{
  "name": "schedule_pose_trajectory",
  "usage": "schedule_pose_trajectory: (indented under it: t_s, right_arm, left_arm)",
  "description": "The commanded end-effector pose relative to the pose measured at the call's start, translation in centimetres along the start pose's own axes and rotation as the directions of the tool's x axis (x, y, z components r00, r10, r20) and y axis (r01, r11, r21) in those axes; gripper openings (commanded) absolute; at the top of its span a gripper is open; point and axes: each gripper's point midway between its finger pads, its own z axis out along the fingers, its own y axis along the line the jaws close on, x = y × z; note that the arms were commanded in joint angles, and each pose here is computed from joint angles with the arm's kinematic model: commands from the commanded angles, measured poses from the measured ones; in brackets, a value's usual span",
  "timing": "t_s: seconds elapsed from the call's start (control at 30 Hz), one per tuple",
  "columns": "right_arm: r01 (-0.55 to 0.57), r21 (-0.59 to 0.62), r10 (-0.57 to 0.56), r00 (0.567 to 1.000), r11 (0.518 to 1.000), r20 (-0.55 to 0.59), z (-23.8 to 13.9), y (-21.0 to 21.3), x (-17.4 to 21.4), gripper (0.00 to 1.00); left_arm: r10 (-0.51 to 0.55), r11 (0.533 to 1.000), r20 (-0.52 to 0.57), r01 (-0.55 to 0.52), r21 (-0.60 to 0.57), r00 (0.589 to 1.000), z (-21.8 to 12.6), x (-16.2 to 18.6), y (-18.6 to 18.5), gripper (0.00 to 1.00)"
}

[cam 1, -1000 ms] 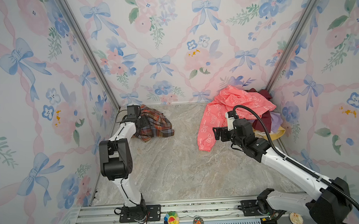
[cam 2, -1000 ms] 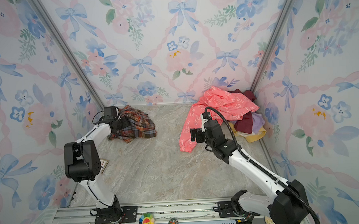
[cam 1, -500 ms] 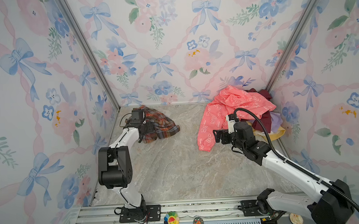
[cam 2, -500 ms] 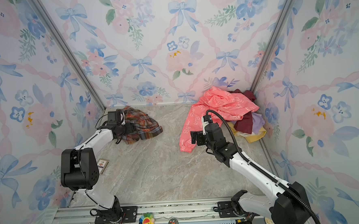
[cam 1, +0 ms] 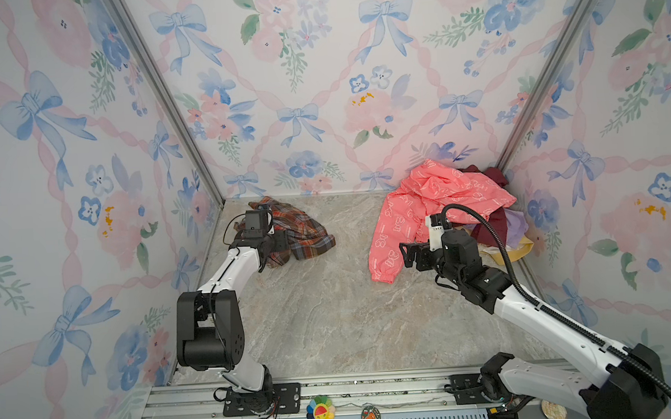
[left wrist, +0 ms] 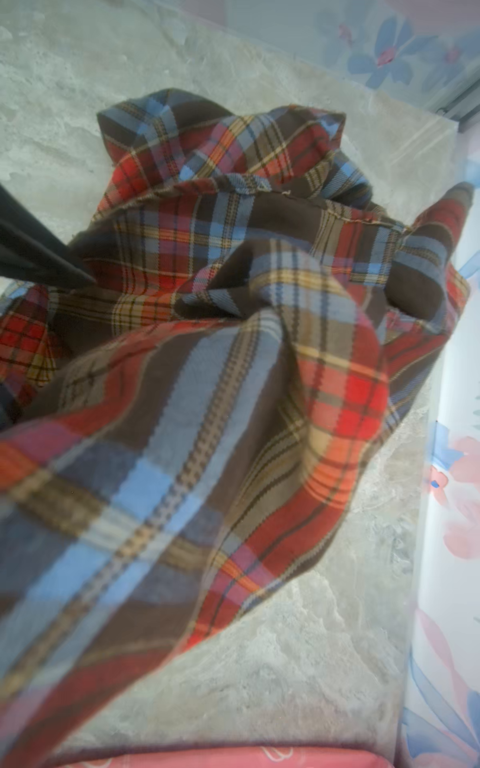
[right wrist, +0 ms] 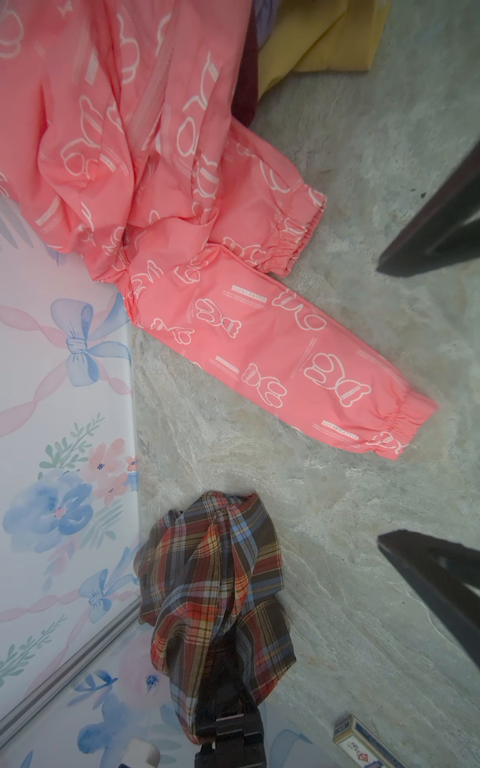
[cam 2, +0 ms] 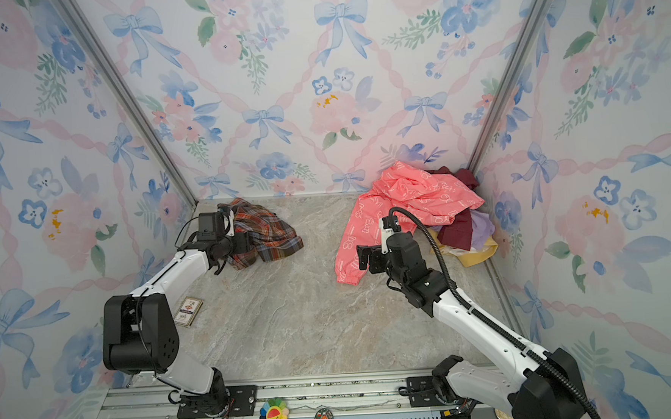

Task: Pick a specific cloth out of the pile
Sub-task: 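Open the left gripper to release the plaid shirt and hold position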

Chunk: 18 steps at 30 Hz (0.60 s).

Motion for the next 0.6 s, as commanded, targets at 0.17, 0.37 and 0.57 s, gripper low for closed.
schedule_pose_trajectory:
  t_s: [0.17,0.37,0.57]
  right_arm:
    - [-0.007,-0.014,0.007,1.000,1.000,0.024,-0.9,-0.1,0.1,0.99]
    - [-0.008,-0.027,0.009,1.000,1.000,0.027,-1.0,0.2,0.0,1.00]
    - [0.000,-0.028,0.001,1.000,1.000,0.026,-1.2,0.1,0.1,1.00]
  left_arm:
    - [0.038,0.995,-0.004,-0.038,0.089,0.999,-2.6,2.3,-2.0,0.72]
    - [0.048,0.999,-0.088,-0.046,0.024,0.995,-1.5,5.2,-1.1,0.73]
    - [0.040,0.998,-0.029,-0.038,0.058,0.999,-3.2,3.8,-2.3,0.73]
